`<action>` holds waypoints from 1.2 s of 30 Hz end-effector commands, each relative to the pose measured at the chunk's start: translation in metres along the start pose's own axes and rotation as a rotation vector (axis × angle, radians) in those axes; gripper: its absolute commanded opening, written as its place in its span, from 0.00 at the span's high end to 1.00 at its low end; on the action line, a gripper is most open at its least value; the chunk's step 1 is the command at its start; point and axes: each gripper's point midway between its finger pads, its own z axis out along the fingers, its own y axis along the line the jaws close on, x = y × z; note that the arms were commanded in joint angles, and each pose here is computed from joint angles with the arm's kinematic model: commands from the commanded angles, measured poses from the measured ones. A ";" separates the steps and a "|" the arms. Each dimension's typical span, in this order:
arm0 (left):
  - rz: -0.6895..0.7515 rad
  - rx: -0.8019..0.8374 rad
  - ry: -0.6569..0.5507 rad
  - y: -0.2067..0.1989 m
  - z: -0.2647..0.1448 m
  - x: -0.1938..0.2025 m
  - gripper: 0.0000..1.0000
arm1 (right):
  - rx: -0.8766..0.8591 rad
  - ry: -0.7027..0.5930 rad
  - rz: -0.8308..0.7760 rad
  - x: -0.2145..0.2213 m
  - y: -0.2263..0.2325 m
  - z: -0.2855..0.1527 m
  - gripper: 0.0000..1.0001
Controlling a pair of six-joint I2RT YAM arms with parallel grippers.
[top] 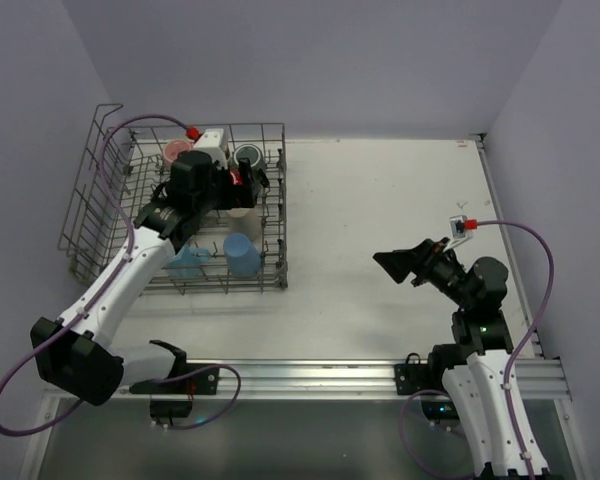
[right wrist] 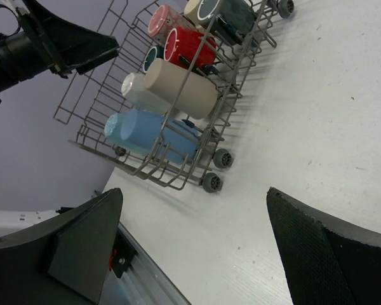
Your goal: Unload the cups from the dish rack
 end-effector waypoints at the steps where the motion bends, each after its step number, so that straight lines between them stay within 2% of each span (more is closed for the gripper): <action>1: 0.069 -0.174 -0.029 0.014 0.003 -0.009 0.00 | -0.015 0.018 -0.007 0.004 -0.002 0.003 0.03; 7: 0.110 -0.324 0.019 0.031 0.019 0.019 0.00 | -0.020 0.034 -0.002 0.009 -0.003 0.004 0.03; 13: 0.088 -0.406 0.027 0.042 0.030 0.034 0.00 | -0.045 0.028 -0.006 0.010 -0.001 0.007 0.03; 21: 0.092 -0.342 0.103 0.036 0.053 0.069 0.00 | -0.044 0.041 -0.019 0.012 0.001 0.008 0.03; 25: 0.089 -0.313 0.104 0.032 0.061 0.074 0.00 | -0.045 0.049 -0.015 0.014 0.000 0.009 0.03; 27: 0.091 -0.311 0.099 0.032 0.064 0.073 0.02 | -0.047 0.054 -0.013 0.014 0.000 0.009 0.03; 31: 0.098 -0.325 0.082 0.033 0.068 0.068 0.15 | -0.051 0.067 -0.003 0.016 0.002 0.008 0.04; 35: 0.101 -0.332 0.061 0.034 0.068 0.063 0.16 | -0.051 0.069 0.001 0.017 0.002 0.008 0.04; 36: 0.104 -0.333 0.063 0.034 0.068 0.063 0.23 | -0.049 0.069 0.002 0.016 0.002 0.008 0.04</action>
